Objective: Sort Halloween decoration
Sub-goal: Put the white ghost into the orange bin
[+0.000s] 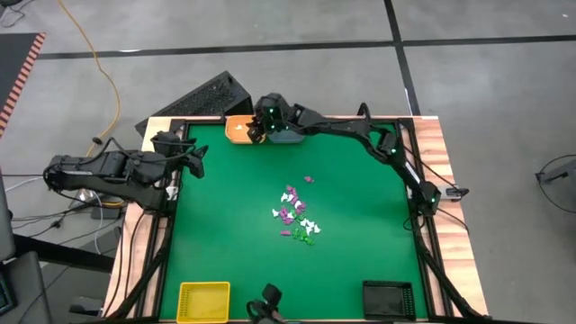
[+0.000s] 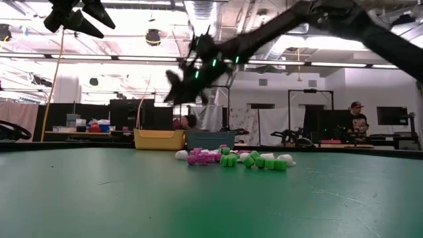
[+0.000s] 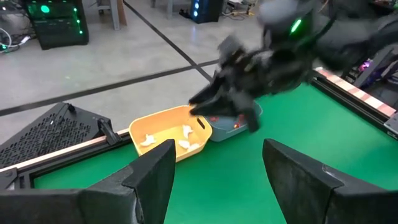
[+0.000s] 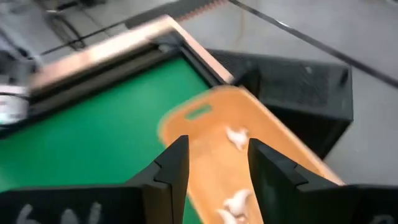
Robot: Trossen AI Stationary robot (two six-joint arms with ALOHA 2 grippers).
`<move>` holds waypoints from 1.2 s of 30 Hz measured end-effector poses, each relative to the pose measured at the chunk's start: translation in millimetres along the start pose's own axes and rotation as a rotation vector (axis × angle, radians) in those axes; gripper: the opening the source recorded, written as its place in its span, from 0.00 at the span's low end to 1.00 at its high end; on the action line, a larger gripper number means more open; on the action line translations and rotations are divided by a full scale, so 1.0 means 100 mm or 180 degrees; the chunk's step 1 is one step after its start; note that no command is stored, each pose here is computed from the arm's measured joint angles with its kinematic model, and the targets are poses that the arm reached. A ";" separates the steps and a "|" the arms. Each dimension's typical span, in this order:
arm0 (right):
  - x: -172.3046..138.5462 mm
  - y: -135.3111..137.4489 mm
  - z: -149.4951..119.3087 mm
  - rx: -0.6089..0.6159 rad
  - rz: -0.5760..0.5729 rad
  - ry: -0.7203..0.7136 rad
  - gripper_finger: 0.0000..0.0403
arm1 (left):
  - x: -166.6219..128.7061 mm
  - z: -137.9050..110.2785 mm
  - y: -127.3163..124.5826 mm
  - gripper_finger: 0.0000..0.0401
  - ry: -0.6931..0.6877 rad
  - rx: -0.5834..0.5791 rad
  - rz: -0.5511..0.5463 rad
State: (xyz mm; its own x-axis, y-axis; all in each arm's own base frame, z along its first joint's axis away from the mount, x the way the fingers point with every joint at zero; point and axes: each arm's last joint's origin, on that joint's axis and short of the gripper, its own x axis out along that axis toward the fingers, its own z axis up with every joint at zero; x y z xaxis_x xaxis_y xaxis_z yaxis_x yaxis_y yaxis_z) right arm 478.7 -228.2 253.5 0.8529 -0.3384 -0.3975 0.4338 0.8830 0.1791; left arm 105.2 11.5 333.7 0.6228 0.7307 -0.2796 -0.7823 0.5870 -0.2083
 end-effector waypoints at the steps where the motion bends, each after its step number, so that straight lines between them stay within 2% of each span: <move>1: -0.12 0.03 0.11 -0.0103 0.0036 -0.0039 0.40 | 0.00 0.00 0.00 0.58 0.0011 0.0007 -0.0015; 4: -0.57 0.13 0.46 -0.0510 0.0056 -0.0076 0.39 | 0.00 0.00 0.00 0.58 0.0025 0.0048 -0.0038; 8: -1.34 0.21 0.82 -0.0936 0.0022 0.0063 0.37 | 0.00 0.00 0.00 0.58 0.0028 0.0075 -0.0045; 11: -1.96 0.27 0.94 -0.1029 -0.0081 0.0315 0.36 | 0.00 0.00 -0.01 0.58 0.0040 0.0075 -0.0062; 13: -2.32 0.30 0.92 -0.1016 -0.0189 0.0552 0.35 | 0.00 0.00 -0.01 0.58 0.0046 0.0081 -0.0072; 18: -2.92 0.42 0.57 -0.0657 -0.0508 0.1321 0.33 | 0.00 -0.01 -0.01 0.58 0.0106 0.0094 -0.0164; 24: -3.39 0.74 -0.14 -0.0003 -0.0838 0.1475 0.32 | 0.00 -0.02 -0.02 0.58 0.0171 0.0097 -0.0257; 30: -3.51 1.11 -0.91 0.0536 -0.0978 0.1170 0.32 | 0.00 -0.02 -0.02 0.58 0.0170 0.0099 -0.0258; 36: -3.39 1.55 -1.48 0.0538 -0.0792 0.0935 0.32 | 0.00 -0.01 -0.02 0.58 0.0164 0.0150 -0.0258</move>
State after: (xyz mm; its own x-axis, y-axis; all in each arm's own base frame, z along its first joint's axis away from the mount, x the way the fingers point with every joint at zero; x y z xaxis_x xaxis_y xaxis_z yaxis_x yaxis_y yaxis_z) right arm 214.1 72.0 282.5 0.6077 -0.4060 -0.6825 0.6785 0.7120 0.1805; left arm 107.0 9.5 333.0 0.6816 0.6621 -0.3117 -0.7272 0.6601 -0.1881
